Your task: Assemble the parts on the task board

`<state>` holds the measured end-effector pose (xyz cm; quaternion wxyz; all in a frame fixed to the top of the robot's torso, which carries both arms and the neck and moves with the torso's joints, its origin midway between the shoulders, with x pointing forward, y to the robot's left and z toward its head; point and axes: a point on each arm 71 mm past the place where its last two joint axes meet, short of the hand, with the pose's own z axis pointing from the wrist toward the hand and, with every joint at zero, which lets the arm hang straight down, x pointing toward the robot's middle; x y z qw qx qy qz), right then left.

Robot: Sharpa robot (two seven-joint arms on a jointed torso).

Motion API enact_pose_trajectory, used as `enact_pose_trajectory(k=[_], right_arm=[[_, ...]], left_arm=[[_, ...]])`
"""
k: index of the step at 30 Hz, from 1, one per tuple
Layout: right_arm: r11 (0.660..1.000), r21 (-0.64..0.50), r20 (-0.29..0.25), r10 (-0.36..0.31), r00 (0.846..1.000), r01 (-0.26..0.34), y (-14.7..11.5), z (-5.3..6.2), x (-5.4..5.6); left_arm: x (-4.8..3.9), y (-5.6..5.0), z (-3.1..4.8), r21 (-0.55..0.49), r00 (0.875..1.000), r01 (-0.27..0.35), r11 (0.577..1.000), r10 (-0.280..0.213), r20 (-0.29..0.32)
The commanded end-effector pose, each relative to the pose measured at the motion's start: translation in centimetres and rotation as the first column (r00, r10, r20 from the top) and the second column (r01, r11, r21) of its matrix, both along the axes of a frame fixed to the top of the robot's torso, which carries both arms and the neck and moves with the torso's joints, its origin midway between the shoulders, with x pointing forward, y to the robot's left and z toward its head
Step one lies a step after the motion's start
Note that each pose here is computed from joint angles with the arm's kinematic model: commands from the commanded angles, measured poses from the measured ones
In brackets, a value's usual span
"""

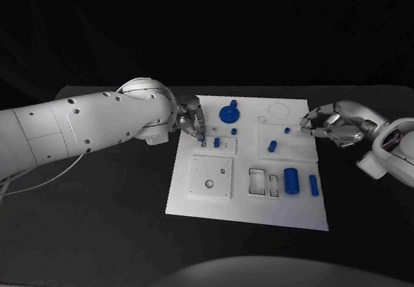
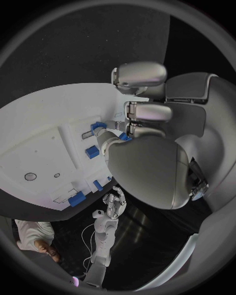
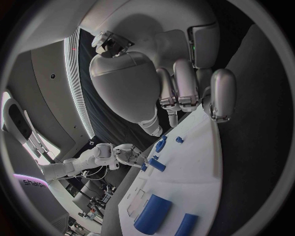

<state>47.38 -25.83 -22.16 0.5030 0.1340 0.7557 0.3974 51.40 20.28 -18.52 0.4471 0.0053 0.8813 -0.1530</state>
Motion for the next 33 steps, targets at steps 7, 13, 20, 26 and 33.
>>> enact_pose_trajectory(k=[7,13,20,26,33], right_arm=[[1.0,-0.002,-0.017,0.018,1.0,-0.018,0.13,-0.13,-0.13],[1.0,-0.002,-0.019,0.019,1.0,-0.019,0.14,-0.15,-0.13],[1.0,-0.002,-0.02,0.021,1.0,-0.021,0.16,-0.17,-0.11],[1.0,-0.001,-0.021,0.024,0.999,-0.024,0.2,-0.19,-0.11],[1.0,0.002,-0.02,0.025,0.999,-0.025,0.24,-0.18,-0.1]], left_arm=[[-0.12,-0.09,-0.37,0.011,1.0,0.011,1.0,-0.01,-0.027],[-0.16,-0.01,-0.46,0.02,0.999,0.009,1.0,-0.009,-0.031],[-0.16,0.08,-0.45,0.036,1.0,0.008,0.999,-0.008,-0.017],[-0.2,0.0,-0.39,0.044,1.0,0.01,0.999,-0.01,0.0],[-0.22,-0.14,-0.22,0.029,1.0,0.012,0.999,-0.013,0.027]])
